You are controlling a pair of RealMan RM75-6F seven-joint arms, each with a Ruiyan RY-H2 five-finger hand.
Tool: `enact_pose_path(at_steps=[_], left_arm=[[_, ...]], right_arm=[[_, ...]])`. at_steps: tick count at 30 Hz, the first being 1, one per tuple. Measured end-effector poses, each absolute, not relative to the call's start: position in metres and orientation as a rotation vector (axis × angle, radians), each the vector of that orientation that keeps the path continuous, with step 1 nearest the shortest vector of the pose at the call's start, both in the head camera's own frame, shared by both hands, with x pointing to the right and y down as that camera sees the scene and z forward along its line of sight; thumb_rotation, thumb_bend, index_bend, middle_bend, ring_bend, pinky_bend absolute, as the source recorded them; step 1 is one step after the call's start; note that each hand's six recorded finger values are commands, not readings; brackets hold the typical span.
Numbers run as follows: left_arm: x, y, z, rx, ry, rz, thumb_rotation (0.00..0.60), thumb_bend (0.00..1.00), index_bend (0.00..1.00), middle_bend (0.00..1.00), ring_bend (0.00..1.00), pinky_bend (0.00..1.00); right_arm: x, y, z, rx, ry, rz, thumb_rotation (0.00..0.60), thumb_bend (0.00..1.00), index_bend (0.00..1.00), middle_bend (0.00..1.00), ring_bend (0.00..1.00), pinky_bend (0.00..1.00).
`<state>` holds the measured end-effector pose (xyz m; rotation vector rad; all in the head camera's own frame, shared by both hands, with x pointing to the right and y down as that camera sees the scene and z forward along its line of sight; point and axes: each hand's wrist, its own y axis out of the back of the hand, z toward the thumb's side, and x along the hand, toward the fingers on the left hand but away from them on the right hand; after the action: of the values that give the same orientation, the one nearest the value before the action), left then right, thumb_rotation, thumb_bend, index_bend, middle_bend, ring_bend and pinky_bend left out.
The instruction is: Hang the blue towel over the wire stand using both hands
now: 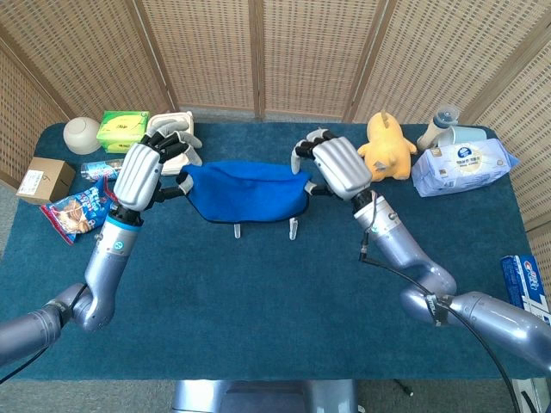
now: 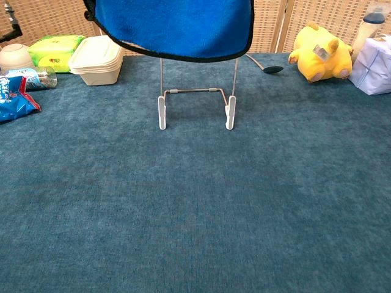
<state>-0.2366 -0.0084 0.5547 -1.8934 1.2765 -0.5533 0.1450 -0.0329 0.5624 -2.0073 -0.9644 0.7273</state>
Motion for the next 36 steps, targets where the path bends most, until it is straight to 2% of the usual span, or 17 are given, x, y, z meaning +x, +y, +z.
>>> enact_pose_path(at_steps=[9,16,26,36], left_arm=[[-0.225,-0.029,0.558,-1.884,1.316,-0.555,0.6,0.55,0.79,0.42,0.25,0.16],[-0.211,-0.046,0.573,-1.889,1.304,-0.594,0.6,0.55,0.79,0.42,0.24,0.15],[-0.203,-0.037,0.607,-1.96,1.266,-0.654,0.6,0.55,0.79,0.42,0.24,0.14],[-0.216,-0.026,0.616,-1.978,1.276,-0.678,0.6,0.55,0.79,0.42,0.24,0.13]], right_arm=[[0.147,-0.059,0.567,-1.975,-0.976,0.775,0.6,0.4,0.99,0.52,0.46,0.29],[0.154,-0.076,0.578,-1.93,-0.987,0.832,0.6,0.4,0.99,0.52,0.46,0.29],[0.155,-0.071,0.591,-1.934,-0.964,0.853,0.6,0.4,0.99,0.52,0.46,0.29],[0.159,-0.056,0.599,-1.941,-0.933,0.868,0.6,0.4,0.99,0.52,0.46,0.29]])
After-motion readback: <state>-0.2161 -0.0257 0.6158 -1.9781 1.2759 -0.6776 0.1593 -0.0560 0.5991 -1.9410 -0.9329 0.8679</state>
